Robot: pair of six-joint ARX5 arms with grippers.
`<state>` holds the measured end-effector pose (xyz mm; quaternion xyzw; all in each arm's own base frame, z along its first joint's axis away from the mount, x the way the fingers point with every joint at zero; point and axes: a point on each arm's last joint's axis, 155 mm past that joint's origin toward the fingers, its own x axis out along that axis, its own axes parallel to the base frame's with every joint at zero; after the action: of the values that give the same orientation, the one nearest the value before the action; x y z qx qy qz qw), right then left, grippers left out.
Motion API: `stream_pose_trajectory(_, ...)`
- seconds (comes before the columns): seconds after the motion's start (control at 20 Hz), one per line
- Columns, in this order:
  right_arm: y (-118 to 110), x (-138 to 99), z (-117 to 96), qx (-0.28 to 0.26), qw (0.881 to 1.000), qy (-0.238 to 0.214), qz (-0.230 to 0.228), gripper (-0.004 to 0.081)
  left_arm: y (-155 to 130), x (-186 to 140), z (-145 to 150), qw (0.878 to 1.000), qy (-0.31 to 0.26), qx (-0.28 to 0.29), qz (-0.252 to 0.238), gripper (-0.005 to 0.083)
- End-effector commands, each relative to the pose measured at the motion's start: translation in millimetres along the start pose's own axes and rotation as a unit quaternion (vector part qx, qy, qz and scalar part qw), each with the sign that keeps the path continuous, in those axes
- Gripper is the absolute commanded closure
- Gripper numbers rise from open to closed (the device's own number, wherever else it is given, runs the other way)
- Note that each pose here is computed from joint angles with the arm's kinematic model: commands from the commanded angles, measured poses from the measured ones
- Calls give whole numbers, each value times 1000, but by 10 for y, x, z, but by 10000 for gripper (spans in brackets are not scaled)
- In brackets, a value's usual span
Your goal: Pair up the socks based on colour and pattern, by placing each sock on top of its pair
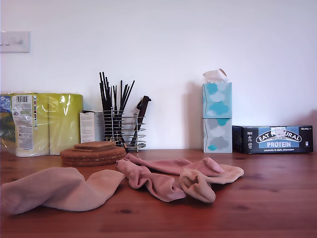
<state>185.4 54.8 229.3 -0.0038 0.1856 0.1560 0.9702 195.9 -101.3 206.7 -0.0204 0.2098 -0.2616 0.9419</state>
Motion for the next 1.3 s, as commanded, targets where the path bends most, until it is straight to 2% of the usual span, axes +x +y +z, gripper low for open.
stream_pose_trajectory(0.0,-19,14,0,0,1000,-2,-4,783,-22,-15,35,1000,-8,1,-5,794)
stream_pose_trajectory(0.3,-17,14,-16,1,1000,1,-4,783,-23,-15,35,1000,-8,1,-5,794)
stream_pose_trajectory(0.45,-5,29,41,-2,1000,-8,2,783,-25,-5,102,1000,-19,10,-7,794)
stream_pose_trajectory(0.6,58,139,9,11,999,17,31,783,-144,92,132,999,-13,22,-48,794)
stream_pose_trajectory(0.9,180,586,-89,29,990,99,95,783,-360,391,-28,991,56,14,-124,794)
stream_pose_trajectory(1.05,356,892,-178,33,977,158,136,783,-483,514,-103,984,84,32,-156,794)
stream_pose_trajectory(1.25,676,1334,-269,16,961,211,179,783,-606,631,-220,976,116,35,-182,794)
